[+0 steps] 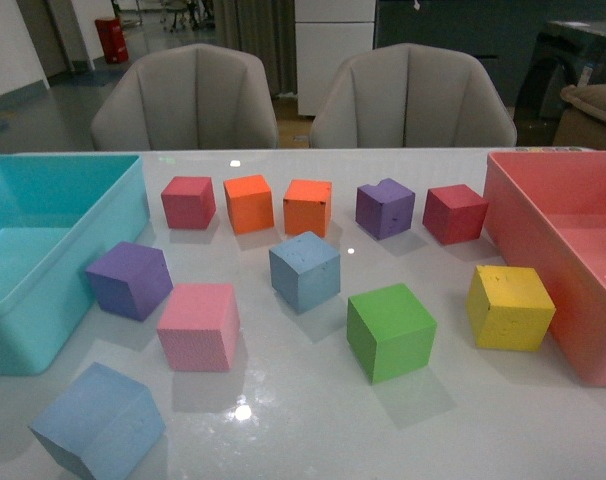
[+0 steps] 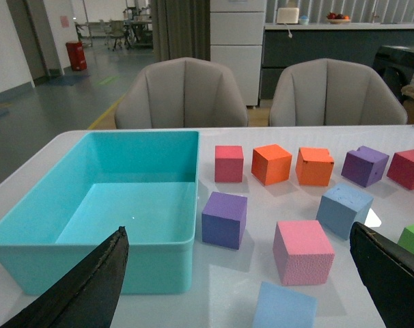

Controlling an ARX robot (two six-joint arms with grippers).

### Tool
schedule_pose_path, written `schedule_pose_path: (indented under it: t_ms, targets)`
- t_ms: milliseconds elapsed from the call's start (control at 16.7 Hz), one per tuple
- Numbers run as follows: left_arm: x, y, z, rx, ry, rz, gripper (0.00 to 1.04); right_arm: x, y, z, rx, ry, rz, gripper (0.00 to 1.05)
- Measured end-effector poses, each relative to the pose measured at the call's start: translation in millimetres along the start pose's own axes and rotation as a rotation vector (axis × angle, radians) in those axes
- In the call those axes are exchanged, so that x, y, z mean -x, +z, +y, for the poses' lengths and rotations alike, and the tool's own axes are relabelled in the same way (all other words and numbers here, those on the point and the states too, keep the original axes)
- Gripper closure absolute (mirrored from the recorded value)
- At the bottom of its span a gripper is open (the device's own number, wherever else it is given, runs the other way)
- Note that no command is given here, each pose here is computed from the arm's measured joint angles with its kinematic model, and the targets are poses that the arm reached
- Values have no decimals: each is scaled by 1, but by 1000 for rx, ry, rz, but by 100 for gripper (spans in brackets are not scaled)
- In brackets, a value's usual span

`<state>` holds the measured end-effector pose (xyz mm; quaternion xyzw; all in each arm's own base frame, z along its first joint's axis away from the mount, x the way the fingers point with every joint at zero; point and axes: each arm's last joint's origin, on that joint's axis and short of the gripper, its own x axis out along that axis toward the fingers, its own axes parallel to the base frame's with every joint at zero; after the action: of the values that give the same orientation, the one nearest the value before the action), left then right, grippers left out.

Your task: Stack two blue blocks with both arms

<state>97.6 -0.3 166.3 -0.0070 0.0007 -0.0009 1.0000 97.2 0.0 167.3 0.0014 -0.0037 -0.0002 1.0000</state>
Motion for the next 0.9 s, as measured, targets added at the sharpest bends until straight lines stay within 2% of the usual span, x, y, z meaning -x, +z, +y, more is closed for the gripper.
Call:
schedule_pose_path:
  t_ms: [60,119,179,239,657,896]
  targets:
    - [0,0,0,0,0,0,7,0,0,0,1,0,4,102]
    - [0,0,0,0,0,0,7,0,0,0,1,0,3,94]
    - [0,0,0,0,0,0,7,0,0,0,1,0,3,81]
    - [0,0,0,0,-1,0,7,0,0,0,1,0,2,75]
    - [0,0,0,0,0,0,7,0,0,0,1,0,3,53]
    - [0,0,0,0,0,0,7,0,0,0,0,0,3,5]
